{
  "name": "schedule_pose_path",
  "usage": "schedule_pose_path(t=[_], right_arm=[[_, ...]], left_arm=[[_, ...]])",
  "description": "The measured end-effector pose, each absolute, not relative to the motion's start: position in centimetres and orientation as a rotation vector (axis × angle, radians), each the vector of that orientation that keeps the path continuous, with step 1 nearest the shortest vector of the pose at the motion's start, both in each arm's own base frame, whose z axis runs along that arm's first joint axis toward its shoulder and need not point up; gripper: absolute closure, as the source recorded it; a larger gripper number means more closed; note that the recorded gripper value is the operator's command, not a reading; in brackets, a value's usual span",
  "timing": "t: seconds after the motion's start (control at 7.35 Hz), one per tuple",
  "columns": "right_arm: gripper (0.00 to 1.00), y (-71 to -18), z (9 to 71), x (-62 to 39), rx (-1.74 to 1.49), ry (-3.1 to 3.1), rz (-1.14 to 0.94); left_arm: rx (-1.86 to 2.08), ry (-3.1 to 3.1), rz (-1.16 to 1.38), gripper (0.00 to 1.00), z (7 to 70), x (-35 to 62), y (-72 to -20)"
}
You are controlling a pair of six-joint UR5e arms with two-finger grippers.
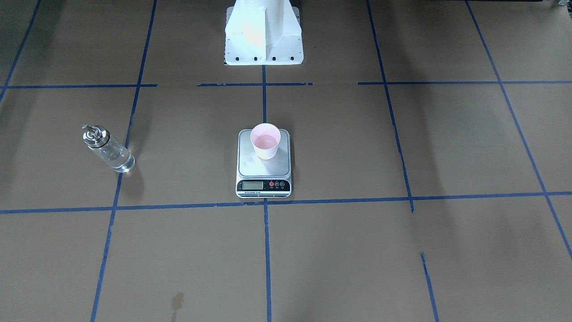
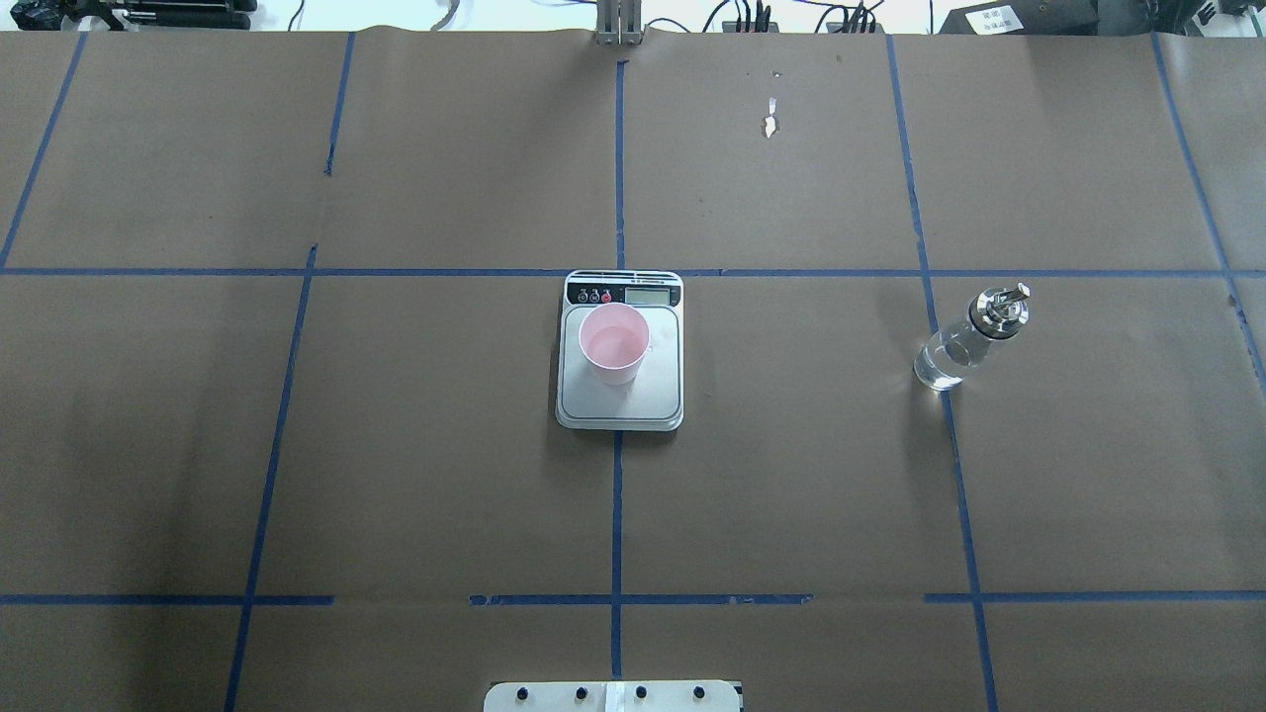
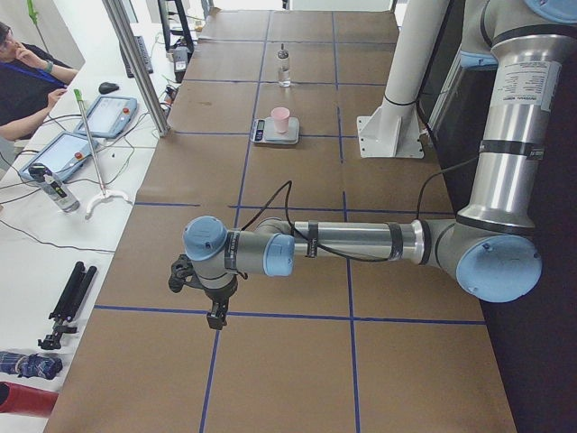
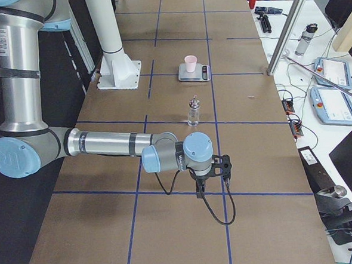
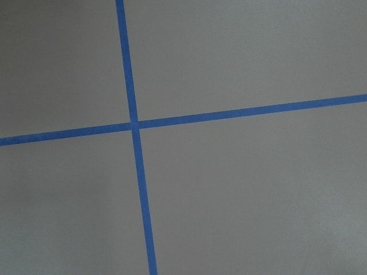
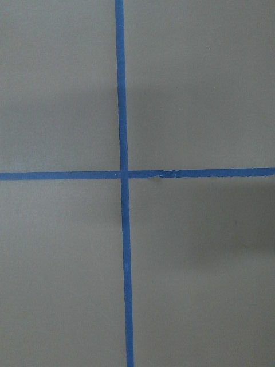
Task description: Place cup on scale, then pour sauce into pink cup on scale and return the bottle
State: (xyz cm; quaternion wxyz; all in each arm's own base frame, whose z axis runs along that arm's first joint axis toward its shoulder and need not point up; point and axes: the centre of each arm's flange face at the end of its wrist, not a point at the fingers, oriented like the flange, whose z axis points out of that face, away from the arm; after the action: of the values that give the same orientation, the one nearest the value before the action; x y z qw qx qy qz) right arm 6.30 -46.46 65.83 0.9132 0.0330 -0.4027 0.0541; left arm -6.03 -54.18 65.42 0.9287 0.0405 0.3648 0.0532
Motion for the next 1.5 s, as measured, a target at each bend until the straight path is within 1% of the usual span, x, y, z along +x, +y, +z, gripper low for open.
schedule_pose_path(t=[1.5], right_arm=[[0.0,-45.72,66.74,6.31,0.048,-0.827,0.125]], left_arm=[[0.081,0.748,0.109,0.0,65.55,-6.03,-54.11]])
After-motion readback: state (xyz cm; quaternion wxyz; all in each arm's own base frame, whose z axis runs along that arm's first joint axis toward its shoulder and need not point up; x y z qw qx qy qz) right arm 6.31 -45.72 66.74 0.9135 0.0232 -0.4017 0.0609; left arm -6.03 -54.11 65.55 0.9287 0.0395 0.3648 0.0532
